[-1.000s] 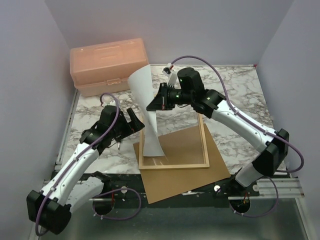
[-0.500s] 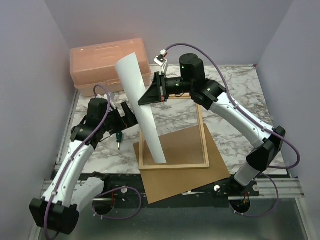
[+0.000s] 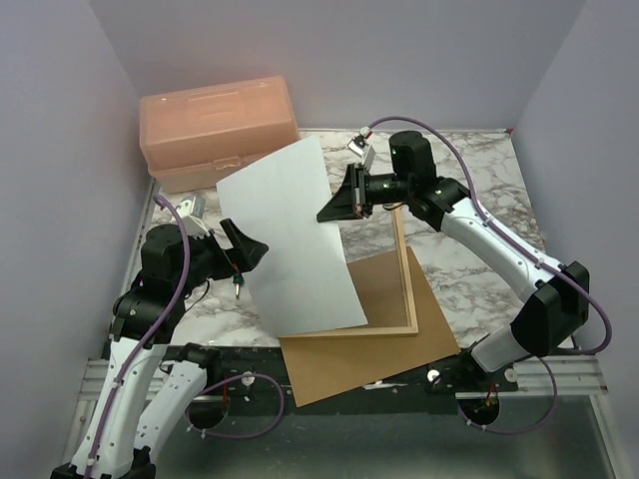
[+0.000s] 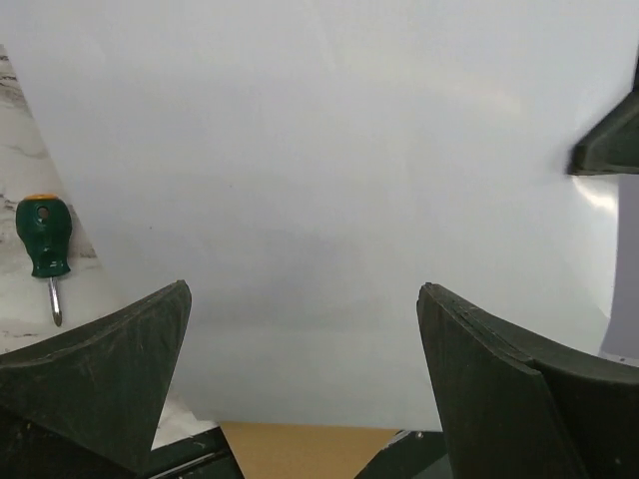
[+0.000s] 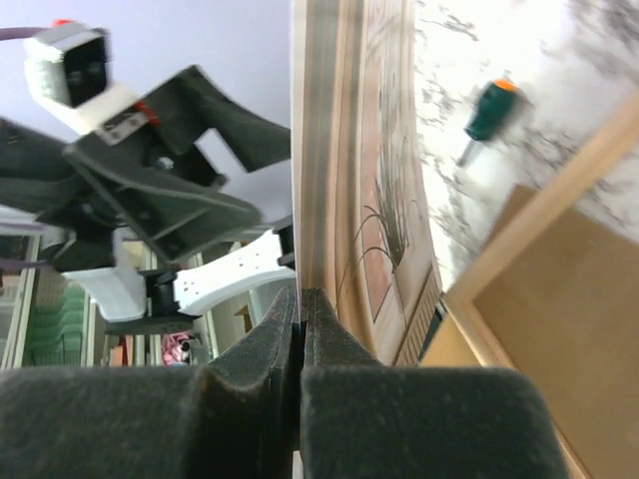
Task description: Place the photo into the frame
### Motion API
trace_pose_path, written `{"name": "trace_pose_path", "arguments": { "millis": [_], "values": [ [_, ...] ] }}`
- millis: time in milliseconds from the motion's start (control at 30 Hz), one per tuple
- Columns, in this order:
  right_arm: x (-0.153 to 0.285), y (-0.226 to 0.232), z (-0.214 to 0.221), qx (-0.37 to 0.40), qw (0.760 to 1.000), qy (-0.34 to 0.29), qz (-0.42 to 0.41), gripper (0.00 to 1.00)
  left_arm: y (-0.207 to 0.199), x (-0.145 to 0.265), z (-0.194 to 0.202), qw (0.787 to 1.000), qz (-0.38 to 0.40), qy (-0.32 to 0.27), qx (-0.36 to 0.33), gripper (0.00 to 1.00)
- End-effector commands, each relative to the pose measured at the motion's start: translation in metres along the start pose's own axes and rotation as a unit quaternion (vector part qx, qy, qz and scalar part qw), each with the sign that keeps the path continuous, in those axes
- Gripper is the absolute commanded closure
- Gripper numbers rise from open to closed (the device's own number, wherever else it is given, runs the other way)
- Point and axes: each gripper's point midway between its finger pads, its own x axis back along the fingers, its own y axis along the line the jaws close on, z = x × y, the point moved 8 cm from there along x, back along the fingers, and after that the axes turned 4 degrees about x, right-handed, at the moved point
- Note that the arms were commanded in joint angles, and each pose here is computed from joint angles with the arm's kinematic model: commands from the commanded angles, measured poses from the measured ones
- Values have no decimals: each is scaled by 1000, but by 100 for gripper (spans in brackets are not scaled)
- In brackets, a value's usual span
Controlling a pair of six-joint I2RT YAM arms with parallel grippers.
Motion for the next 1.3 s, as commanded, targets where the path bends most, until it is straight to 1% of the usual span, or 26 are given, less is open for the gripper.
{"name": "trace_pose_path", "arguments": {
  "millis": [0,167,300,433,567,667,900,1167,1267],
  "values": [
    [7,-44,10,-9,998,8,57,99,8,0,4,1000,-21,8,-6,1],
    [11,-112,28,-65,988,20,142,99,13,-5,11,999,-29,27,2,2],
    [9,-137,41,-89,980,40,174,99,17,-5,14,999,-33,30,2,1],
    [12,-151,41,-90,966,45,239,99,20,-7,17,999,-37,37,5,1],
    [19,-162,38,-79,944,48,316,100,22,-10,21,998,-39,49,12,1],
    [24,-166,37,-78,932,47,351,99,24,-12,24,998,-36,56,16,2],
    [34,-173,36,-65,908,32,413,99,27,-19,33,996,-22,76,34,2],
    [36,-177,32,-52,898,45,435,99,36,-33,48,991,-14,117,55,1],
    [39,-180,32,-47,890,51,451,99,39,-37,52,990,-18,129,59,2]
  ]
}}
